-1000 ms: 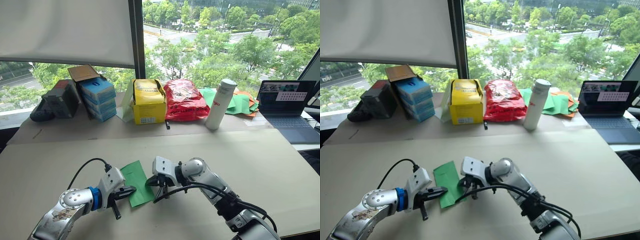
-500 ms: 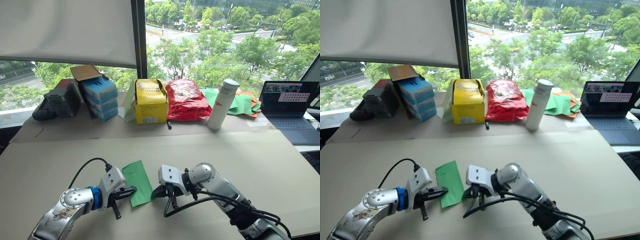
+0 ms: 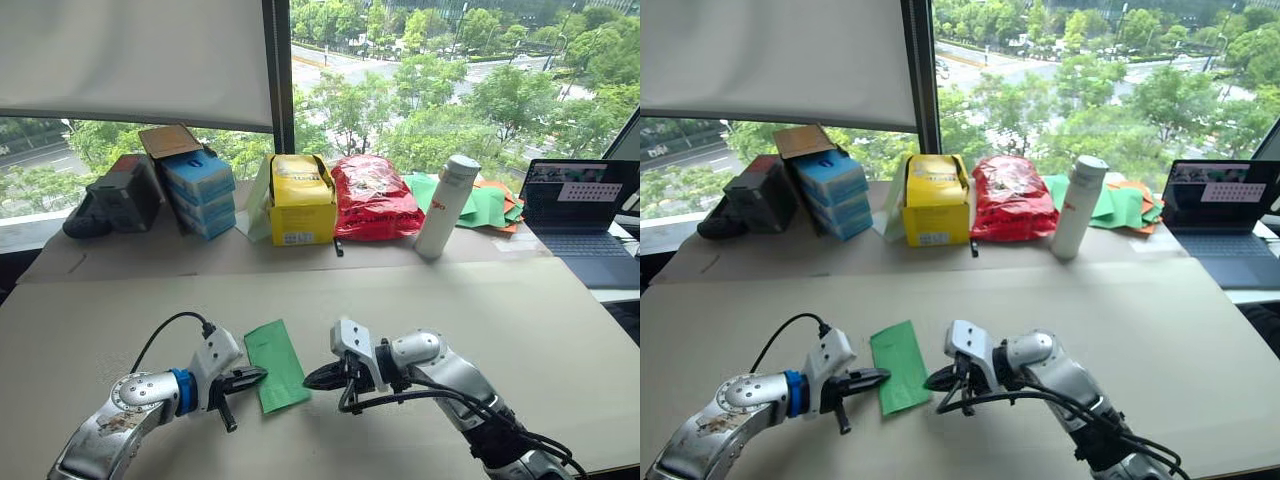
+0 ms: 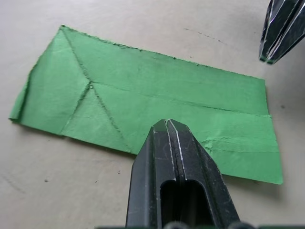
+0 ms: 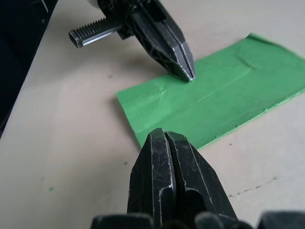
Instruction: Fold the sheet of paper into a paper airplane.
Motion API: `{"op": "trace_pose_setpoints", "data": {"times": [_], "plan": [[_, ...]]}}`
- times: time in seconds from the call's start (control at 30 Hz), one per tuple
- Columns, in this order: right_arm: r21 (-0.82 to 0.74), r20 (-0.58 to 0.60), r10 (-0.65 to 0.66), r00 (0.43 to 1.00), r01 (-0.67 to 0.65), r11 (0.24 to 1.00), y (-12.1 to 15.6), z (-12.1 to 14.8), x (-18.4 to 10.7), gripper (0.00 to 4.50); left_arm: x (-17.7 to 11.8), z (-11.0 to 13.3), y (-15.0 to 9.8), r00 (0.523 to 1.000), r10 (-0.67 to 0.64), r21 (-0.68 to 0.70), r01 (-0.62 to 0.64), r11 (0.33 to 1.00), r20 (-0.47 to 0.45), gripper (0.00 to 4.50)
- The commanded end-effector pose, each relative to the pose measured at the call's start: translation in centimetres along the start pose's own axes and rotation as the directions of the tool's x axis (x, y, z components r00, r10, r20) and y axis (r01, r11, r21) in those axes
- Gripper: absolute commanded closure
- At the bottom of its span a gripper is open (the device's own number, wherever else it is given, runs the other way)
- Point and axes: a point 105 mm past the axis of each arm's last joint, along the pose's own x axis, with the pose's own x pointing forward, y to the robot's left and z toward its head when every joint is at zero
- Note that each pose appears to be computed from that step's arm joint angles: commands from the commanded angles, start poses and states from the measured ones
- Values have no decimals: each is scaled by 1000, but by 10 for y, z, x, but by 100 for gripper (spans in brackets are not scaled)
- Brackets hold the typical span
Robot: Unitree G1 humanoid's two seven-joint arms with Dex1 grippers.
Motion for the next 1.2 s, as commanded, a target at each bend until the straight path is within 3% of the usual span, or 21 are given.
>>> {"op": "trace_pose_setpoints", "data": {"times": [0.03,0.17,0.43,0.87,1.2], "plan": [[-8,69,-38,997,38,999,6,19,-19,445,-25,24,5,997,20,12,-21,1000,68,450],[35,59,-103,993,101,994,4,14,-29,445,-37,5,9,999,42,-17,-42,999,-6,450],[72,58,-170,984,165,984,3,11,-31,445,-19,-16,4,998,26,-22,-28,999,-54,450],[88,63,-242,968,237,968,1,14,-35,445,19,13,22,999,-13,54,11,998,38,450],[114,77,-297,952,288,951,-4,15,-38,445,45,58,19,985,-137,189,116,975,103,450]]}}
